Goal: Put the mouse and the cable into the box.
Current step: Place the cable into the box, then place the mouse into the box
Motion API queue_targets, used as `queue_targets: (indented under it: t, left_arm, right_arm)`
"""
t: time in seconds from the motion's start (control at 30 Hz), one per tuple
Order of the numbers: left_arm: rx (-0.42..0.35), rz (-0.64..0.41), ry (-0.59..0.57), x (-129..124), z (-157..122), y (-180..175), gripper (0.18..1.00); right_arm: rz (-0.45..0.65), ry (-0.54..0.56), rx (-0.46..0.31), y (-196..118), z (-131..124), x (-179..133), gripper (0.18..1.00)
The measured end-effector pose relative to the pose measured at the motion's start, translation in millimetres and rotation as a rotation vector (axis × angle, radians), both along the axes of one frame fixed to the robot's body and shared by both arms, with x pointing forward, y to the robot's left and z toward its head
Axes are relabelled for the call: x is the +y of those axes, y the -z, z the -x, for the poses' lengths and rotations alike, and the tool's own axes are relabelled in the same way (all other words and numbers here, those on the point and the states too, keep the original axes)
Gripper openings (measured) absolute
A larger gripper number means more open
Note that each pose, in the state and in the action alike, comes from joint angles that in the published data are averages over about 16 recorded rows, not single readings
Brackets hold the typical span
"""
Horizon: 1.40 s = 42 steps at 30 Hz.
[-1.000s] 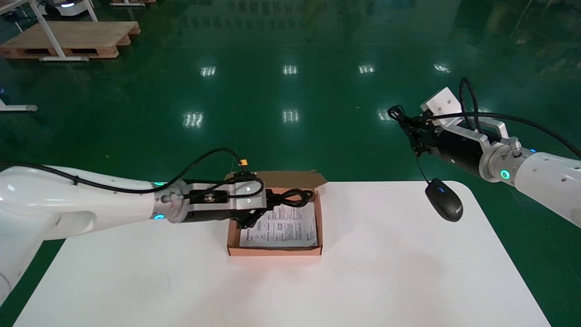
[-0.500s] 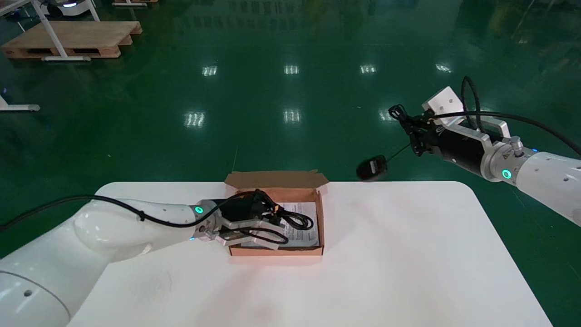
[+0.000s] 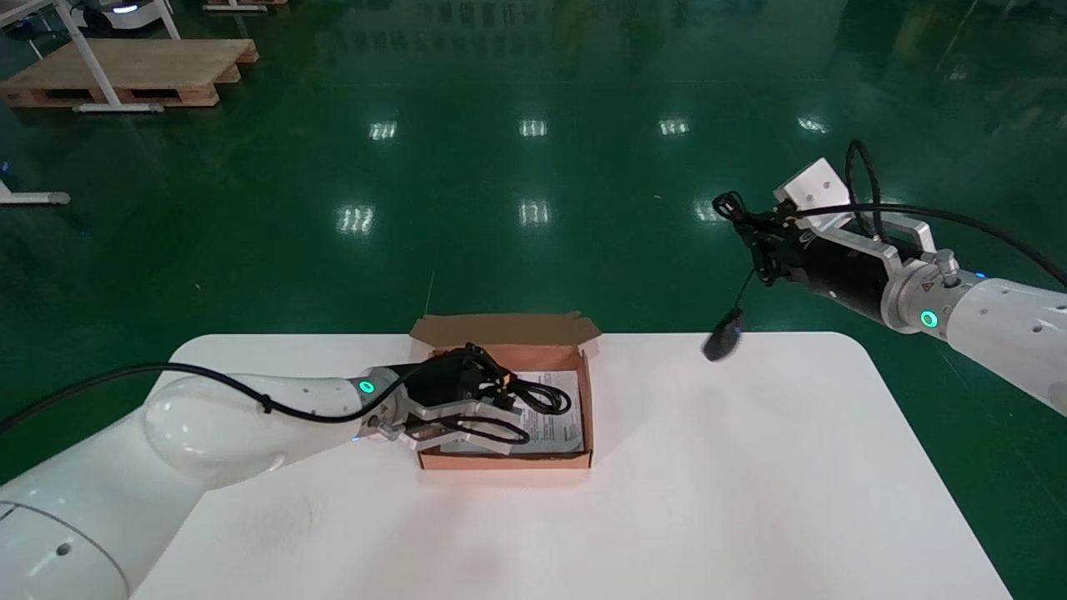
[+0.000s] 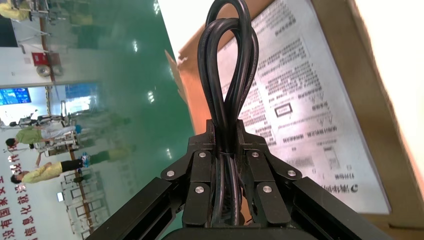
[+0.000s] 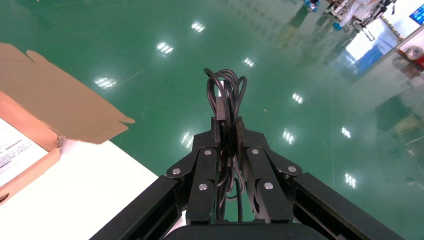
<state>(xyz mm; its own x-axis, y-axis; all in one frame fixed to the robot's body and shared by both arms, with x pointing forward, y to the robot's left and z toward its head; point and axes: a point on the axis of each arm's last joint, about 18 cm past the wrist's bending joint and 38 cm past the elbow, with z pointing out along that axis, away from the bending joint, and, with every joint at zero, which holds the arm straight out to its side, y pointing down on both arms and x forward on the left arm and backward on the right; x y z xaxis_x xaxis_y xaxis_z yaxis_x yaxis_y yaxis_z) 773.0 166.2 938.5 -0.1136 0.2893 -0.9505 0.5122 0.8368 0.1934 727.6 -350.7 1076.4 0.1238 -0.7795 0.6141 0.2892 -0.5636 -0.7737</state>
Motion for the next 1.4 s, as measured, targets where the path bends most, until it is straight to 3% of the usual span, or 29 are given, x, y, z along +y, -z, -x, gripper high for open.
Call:
queue_targets:
  t: [0.57, 0.87, 1.07, 1.4]
  left_arm:
    - [0.000, 0.000, -0.005, 1, -1, 1, 0.310]
    - [0.001, 0.056, -0.039, 13, -3, -7, 0.451]
    - [-0.017, 0.220, -0.143, 52, -8, -37, 0.579]
    - [-0.089, 0.581, -0.351, 159, -1, -101, 0.788]
  right_arm:
    - [0.000, 0.000, 0.000, 0, 0, 0, 0.227]
    - [0.014, -0.006, -0.001, 1, 1, 3, 0.227]
    - [0.042, -0.021, -0.004, 3, 2, 8, 0.227]
    - [0.097, -0.061, -0.003, 11, 2, 28, 0.227]
